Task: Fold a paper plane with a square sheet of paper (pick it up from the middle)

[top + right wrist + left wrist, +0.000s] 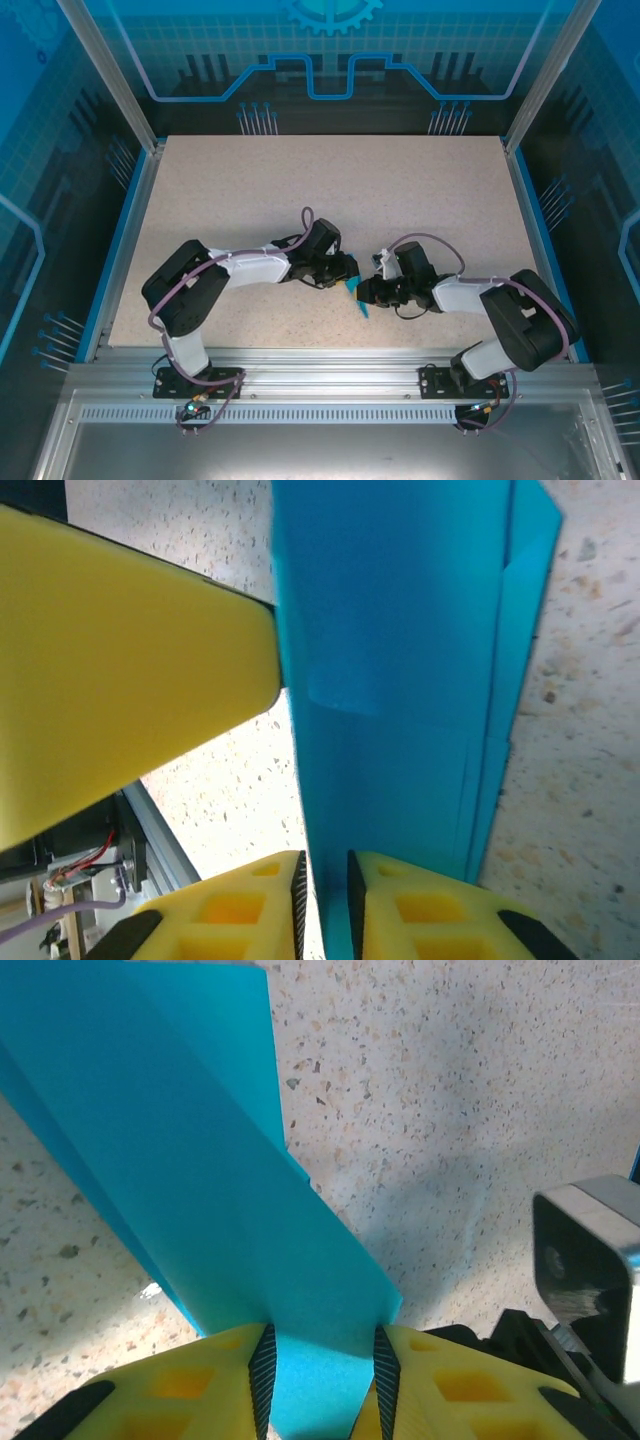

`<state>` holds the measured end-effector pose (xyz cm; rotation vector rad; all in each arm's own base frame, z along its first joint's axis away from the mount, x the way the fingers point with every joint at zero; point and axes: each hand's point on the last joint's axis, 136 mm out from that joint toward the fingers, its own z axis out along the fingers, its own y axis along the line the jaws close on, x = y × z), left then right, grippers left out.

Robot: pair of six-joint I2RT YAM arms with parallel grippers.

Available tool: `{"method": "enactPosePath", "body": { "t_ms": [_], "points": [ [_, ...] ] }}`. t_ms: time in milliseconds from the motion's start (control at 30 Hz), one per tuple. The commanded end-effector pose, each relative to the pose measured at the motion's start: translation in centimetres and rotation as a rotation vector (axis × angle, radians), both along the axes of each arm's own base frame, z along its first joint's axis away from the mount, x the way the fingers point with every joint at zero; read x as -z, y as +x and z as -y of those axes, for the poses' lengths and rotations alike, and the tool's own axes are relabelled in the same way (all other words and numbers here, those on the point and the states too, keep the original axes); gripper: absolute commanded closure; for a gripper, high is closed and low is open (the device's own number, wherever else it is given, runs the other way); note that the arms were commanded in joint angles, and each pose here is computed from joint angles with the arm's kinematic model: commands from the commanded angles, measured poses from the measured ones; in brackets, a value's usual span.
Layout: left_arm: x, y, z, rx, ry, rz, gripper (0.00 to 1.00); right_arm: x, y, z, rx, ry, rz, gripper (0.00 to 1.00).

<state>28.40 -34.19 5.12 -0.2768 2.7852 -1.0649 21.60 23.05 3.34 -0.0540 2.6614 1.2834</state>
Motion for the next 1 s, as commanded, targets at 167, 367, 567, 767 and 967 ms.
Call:
{"method": "enactPosePath", "body": {
  "t_ms": [167, 367, 567, 767, 967],
  "points": [
    [-0.3, 0.8, 0.9, 0.022, -0.003, 0.035, 0.66, -0.5, 0.3, 1.8, -0.003, -0.174, 0.071, 0.56],
    [-0.3, 0.8, 1.0, 0.023, -0.004, 0.034, 0.66, -0.3, 0.4, 1.8, -0.039, -0.23, 0.087, 0.5],
    [-0.1, 0.7, 1.1, 0.025, -0.003, 0.025, 0.66, 0.4, 0.5, 1.7, -0.048, -0.282, 0.083, 0.55],
    [0.0, 0.6, 1.0, 0.028, 0.003, 0.021, 0.66, 0.6, 0.5, 1.6, -0.05, -0.28, 0.074, 0.59],
    [0.5, 0.4, 0.9, 0.032, 0.012, 0.008, 0.67, 0.5, 0.6, 1.1, -0.049, -0.251, 0.069, 0.68]
  ]
}}
